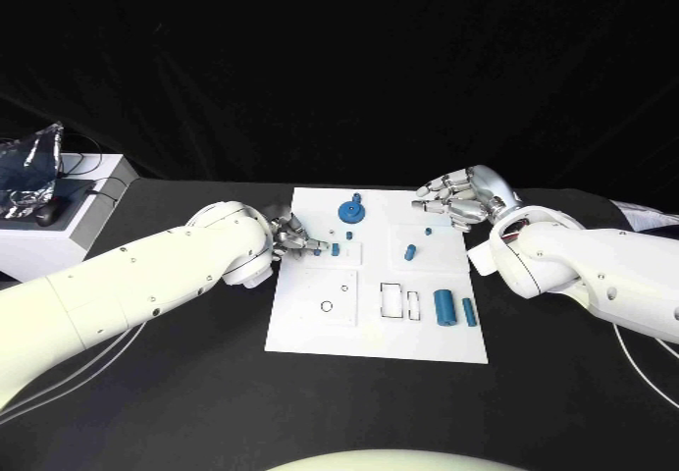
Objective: Assemble the parts on the task board
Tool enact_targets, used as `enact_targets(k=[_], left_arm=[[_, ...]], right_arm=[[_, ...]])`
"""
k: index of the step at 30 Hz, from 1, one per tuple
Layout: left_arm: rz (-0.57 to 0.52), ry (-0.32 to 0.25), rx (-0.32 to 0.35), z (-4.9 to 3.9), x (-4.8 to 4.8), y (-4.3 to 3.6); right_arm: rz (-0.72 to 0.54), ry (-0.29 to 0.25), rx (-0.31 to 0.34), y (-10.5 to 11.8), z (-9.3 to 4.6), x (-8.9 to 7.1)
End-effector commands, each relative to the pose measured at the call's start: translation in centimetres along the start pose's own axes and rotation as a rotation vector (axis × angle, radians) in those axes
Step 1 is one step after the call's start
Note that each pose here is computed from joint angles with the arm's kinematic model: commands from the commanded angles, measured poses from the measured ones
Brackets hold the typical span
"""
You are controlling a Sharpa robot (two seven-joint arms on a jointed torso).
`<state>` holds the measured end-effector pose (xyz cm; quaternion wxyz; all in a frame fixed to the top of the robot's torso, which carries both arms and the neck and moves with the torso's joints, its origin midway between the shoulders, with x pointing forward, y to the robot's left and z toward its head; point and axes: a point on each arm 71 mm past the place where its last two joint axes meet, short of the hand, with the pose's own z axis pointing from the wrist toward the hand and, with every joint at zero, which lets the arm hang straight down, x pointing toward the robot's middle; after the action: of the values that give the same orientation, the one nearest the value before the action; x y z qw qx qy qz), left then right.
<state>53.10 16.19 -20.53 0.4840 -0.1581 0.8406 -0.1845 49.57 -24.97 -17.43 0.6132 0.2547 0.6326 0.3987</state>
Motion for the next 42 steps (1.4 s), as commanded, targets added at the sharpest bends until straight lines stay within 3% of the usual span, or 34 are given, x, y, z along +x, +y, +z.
enact_targets(k=[1, 12, 23, 27, 33, 35, 42], left_arm=[[-0.022, -0.014, 0.021, -0.18, -0.23, -0.37], [-0.08, -0.028, 0.06, -0.75, -1.25, -0.91], [-0.199, -0.054, 0.087, -1.14, -2.64, 0.06], [-0.297, -0.053, 0.169, -1.35, -3.12, 0.14], [-0.383, -0.088, 0.351, -1.8, -3.8, -0.38], [-0.357, -0.127, 0.444, -2.0, -4.05, -0.85], [-0.194, -0.186, 0.584, -1.82, -3.5, -2.21]], right_arm=[[-0.009, 0.018, -0.015, 0.1, 0.0, 0.2], [-0.006, 0.018, -0.012, 0.1, 0.0, 0.2], [-0.002, 0.012, -0.013, 0.0, -0.1, 0.1], [0.0, 0.01, -0.016, 0.1, -0.2, 0.0], [0.003, 0.002, -0.022, 0.1, -0.2, -0.1], [0.007, -0.008, -0.028, 0.1, -0.2, -0.2], [0.022, -0.03, -0.048, 0.2, -0.1, -0.4]])
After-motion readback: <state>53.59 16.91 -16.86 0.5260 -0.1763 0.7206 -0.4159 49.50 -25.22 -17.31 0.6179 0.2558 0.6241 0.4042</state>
